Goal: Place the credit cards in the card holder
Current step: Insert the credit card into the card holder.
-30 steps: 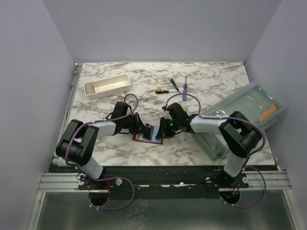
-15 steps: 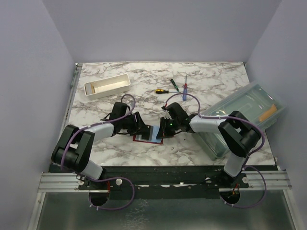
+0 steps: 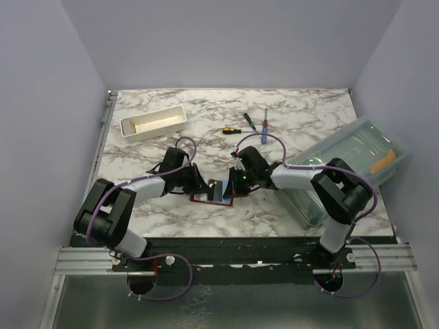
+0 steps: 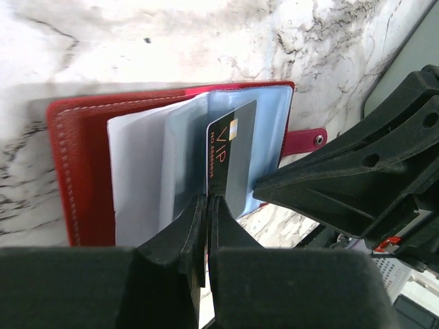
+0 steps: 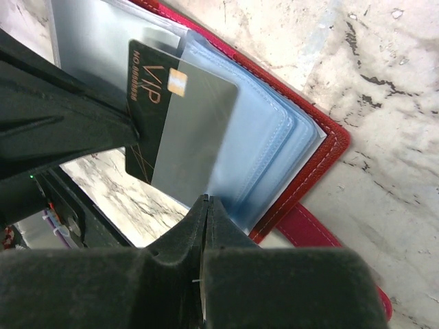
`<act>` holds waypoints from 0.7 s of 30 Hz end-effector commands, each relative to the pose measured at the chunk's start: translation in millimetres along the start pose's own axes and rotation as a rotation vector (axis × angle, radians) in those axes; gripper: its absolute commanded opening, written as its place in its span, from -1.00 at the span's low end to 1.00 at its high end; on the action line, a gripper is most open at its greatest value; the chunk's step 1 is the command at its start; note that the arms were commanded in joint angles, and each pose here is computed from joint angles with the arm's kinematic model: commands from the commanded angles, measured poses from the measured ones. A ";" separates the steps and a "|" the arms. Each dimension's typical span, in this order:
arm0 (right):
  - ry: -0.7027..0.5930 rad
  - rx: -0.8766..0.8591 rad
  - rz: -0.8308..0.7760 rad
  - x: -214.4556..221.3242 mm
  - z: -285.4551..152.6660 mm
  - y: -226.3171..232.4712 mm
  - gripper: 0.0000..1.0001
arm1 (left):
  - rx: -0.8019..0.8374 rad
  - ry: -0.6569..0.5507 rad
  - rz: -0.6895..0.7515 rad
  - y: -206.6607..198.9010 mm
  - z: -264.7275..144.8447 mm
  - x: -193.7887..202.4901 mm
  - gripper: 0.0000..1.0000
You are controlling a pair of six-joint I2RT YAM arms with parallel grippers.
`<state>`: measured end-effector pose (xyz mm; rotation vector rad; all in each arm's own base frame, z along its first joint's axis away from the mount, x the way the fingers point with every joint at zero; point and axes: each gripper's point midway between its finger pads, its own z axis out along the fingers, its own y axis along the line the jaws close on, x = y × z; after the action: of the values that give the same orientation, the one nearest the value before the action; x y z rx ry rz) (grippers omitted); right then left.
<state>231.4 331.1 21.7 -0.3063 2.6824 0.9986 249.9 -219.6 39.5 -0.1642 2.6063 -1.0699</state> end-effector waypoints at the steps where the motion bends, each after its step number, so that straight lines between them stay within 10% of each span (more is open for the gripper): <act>1: 0.028 0.087 0.004 8.9 8.0 -23.1 -0.98 | -0.014 0.016 0.042 -6.5 12.4 11.1 -0.89; 12: -0.012 0.187 0.017 1.1 -19.3 -26.0 -0.81 | -0.076 -0.031 0.111 -13.0 -6.6 3.9 -0.23; 21: -0.049 0.151 0.037 -9.4 -31.7 -8.4 -0.43 | 0.018 -0.017 0.116 -40.9 -6.1 4.3 -0.40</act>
<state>232.0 309.0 30.4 -0.2349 2.7242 0.8309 241.7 -233.2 65.7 -0.0526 2.5660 -0.9926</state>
